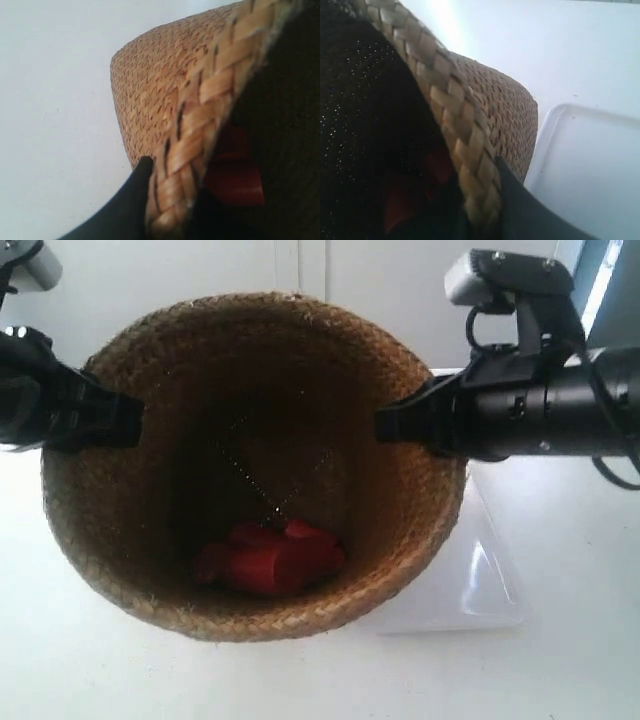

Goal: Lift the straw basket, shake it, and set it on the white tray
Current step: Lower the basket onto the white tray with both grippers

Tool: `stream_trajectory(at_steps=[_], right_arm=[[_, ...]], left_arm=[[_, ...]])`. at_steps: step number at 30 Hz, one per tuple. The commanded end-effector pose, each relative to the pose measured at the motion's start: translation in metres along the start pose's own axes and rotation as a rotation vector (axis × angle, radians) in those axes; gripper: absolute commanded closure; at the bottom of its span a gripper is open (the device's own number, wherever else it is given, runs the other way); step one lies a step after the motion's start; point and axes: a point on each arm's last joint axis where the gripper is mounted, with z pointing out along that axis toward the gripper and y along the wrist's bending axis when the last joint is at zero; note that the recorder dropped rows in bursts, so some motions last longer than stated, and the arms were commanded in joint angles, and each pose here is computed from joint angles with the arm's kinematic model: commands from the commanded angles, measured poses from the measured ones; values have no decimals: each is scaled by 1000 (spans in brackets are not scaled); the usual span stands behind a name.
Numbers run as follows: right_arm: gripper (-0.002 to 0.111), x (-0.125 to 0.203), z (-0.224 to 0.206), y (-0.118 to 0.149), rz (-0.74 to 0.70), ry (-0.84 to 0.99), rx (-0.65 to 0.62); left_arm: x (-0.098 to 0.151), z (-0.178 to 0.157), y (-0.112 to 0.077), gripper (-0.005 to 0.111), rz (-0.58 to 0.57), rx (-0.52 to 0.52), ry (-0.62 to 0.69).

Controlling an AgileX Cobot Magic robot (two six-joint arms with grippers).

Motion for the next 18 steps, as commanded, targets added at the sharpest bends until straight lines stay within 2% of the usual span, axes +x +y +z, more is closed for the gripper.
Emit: stream_trajectory(at_steps=[1,6,10,13,18], right_arm=[[108,-40,-20,-14,-5,-32,113],[108,-58,-23,-24,38,178,278],[108,-66,-26,-24,23,253,304],[108,-72,-32,-22,1,268,303],[108,-80,-40,-26,-45,284,359]], left_arm=[[-23,-13,-1,107,-8,-13,-22],[-46,-8,-6,107,-47,-2,26],[-53,10,-8,107,-81,31,143],[-59,18,-16,107,-92,72,167],[-70,25,-38,107,-36,120,166]])
